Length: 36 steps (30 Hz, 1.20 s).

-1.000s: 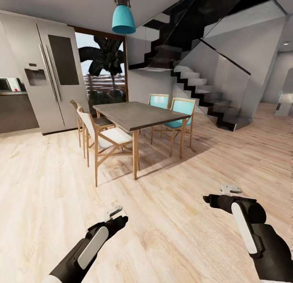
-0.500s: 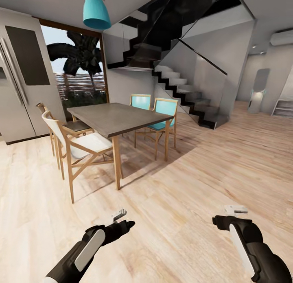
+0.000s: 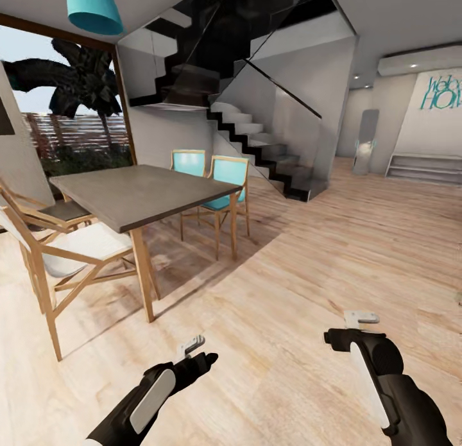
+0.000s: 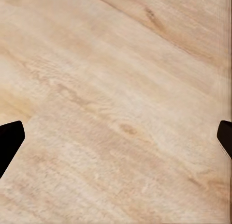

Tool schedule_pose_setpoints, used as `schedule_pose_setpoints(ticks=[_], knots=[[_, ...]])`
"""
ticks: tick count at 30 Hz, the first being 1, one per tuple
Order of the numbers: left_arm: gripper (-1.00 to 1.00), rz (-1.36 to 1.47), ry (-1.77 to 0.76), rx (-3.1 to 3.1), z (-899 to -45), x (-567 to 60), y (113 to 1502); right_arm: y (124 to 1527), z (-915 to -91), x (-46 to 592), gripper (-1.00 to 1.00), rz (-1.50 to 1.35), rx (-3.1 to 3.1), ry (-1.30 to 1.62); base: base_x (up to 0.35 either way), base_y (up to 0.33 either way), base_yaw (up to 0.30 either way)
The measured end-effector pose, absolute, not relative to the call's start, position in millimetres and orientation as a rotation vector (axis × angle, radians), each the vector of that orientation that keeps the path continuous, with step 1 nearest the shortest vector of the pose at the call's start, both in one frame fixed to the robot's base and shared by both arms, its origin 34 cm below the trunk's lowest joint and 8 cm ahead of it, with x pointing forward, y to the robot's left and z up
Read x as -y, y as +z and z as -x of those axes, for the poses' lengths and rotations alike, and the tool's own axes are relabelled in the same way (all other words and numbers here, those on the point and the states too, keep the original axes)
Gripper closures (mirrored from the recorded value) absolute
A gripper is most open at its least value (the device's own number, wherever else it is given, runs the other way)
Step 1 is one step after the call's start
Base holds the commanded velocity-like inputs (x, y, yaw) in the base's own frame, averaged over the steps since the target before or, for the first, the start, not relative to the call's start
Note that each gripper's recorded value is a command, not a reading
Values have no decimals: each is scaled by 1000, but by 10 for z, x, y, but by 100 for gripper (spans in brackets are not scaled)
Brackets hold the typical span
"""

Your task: Place each of the two pumpkins and all three candles from the living room inside a cabinet in the living room (use any cabinet), then make sure every cabinet is closed, and position the cauldron so it is next to a table in the living room.

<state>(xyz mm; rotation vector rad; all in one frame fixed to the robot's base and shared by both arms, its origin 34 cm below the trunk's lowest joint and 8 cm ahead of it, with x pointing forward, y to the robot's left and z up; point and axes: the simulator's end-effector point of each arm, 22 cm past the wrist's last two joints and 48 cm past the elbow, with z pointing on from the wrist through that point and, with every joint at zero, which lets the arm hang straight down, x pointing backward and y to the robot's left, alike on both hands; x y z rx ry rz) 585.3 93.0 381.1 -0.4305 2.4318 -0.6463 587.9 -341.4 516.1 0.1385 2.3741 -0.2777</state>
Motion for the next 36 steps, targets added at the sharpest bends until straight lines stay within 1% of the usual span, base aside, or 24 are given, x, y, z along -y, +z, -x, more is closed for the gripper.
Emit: schedule_pose_setpoints(ticks=[7,14,24,36], knots=[[-100,499,-627,-2408,-5826,-1064,3660,5188,-5907,3394,-100,-133,-2371,-270,328,-131,-277],[-100,493,-660,-2393,-5805,-913,3659,5197,-5915,3391,-100,-131,-2371,-264,327,-99,-277],[-100,493,-661,-2391,-5802,-902,3653,5218,-5918,3438,-100,-139,-2366,-277,327,-90,-277],[-100,493,-658,-2390,-5805,-908,3654,5193,-5953,3493,-100,-161,-2375,-280,334,-16,-277]])
